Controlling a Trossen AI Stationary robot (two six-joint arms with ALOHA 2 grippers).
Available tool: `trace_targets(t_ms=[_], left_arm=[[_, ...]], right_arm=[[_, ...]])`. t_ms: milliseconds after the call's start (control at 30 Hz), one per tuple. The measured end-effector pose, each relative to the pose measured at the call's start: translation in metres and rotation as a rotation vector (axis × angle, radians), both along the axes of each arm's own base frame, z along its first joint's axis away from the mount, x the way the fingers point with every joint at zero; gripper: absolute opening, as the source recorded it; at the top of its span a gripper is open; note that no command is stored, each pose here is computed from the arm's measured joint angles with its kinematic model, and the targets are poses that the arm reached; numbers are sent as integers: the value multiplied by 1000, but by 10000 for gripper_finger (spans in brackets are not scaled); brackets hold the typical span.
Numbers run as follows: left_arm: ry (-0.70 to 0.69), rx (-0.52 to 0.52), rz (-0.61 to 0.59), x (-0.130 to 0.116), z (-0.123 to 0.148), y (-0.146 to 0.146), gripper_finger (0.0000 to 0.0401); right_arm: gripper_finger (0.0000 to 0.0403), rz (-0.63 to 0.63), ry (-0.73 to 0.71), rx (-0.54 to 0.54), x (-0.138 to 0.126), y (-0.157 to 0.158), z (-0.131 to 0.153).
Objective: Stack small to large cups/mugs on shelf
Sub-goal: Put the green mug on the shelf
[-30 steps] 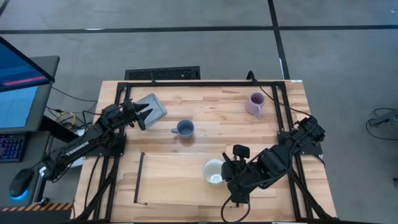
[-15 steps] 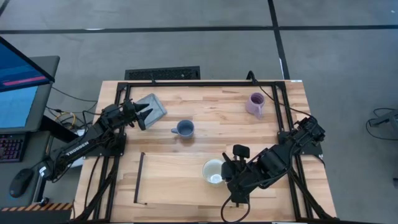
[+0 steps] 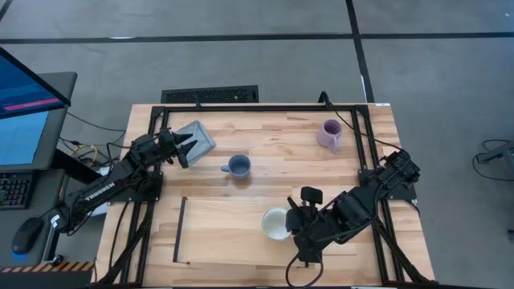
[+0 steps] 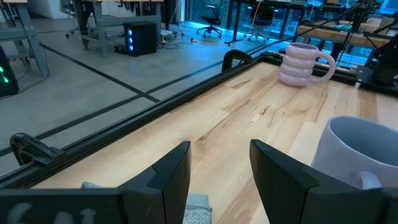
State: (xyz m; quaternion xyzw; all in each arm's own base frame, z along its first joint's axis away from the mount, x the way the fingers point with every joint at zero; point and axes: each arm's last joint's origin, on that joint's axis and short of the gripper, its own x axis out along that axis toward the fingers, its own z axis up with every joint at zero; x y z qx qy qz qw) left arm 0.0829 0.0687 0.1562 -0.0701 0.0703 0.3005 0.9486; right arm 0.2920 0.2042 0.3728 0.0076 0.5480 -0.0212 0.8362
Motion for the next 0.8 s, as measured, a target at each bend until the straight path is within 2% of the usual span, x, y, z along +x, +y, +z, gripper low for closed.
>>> trace_targets(t_ms=[800], left_arm=[[0, 0, 0, 0, 0, 0, 156]], right_arm=[[146, -26, -9, 8, 9, -10, 0]])
